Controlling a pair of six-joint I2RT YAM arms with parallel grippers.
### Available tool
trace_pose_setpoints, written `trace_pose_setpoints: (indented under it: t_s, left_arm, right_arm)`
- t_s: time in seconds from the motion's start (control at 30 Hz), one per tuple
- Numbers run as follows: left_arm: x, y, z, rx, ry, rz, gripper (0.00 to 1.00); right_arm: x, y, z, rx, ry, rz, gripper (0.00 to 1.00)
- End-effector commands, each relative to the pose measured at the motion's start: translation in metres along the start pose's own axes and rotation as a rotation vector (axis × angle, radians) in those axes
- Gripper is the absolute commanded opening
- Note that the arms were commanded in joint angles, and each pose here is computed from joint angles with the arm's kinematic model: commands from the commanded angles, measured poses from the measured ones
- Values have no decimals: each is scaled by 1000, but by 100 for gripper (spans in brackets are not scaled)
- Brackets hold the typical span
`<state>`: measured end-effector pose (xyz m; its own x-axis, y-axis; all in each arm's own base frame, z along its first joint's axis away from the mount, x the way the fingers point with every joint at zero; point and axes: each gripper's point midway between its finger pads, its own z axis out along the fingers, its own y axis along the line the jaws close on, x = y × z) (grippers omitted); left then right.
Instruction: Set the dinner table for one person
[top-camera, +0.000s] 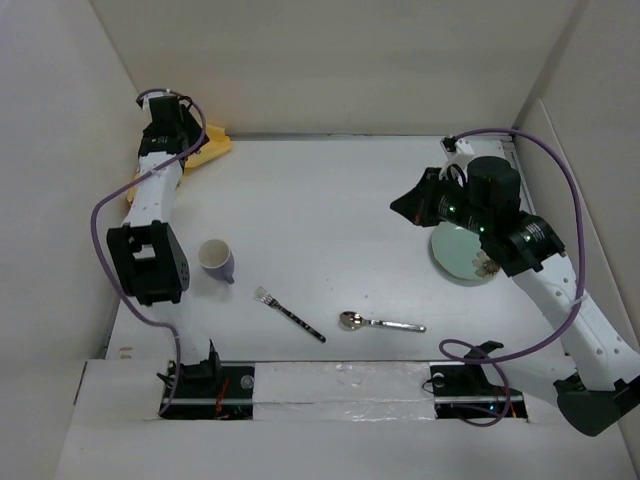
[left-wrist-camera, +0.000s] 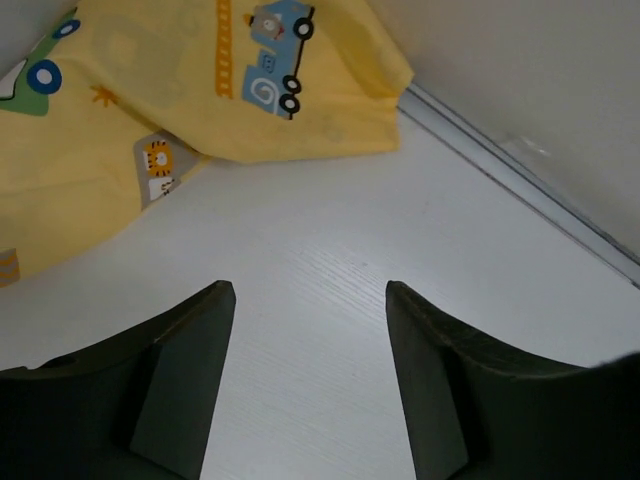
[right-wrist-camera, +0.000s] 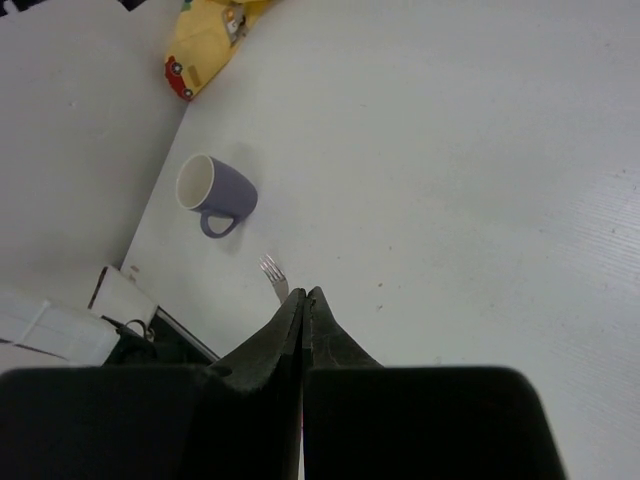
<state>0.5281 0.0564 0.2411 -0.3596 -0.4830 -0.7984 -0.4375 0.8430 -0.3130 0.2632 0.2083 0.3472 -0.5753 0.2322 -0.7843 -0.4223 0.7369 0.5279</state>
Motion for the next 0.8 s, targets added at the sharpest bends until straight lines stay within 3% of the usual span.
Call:
trace_pose_setpoints:
  t_s: [0.0, 0.17, 0.37, 0.63, 0.77]
  left_arm:
    - [-13, 27, 29, -77, -8, -70, 59]
    - [-21, 36, 69, -51, -8, -142, 66]
    - [3, 28, 124, -7, 42, -207, 67]
    - [38, 21, 180, 76, 93, -350, 62]
    - [43, 14, 197, 113, 90, -404, 53]
  right_arm:
    - [3, 0, 4, -28, 16, -19, 0]
    - [9, -5, 14, -29, 53, -13, 0]
    - [14, -7, 31, -36, 95, -3, 0]
    - [9, -2, 45, -66, 109, 27, 0]
    - [10, -6, 50, -42, 112, 53, 0]
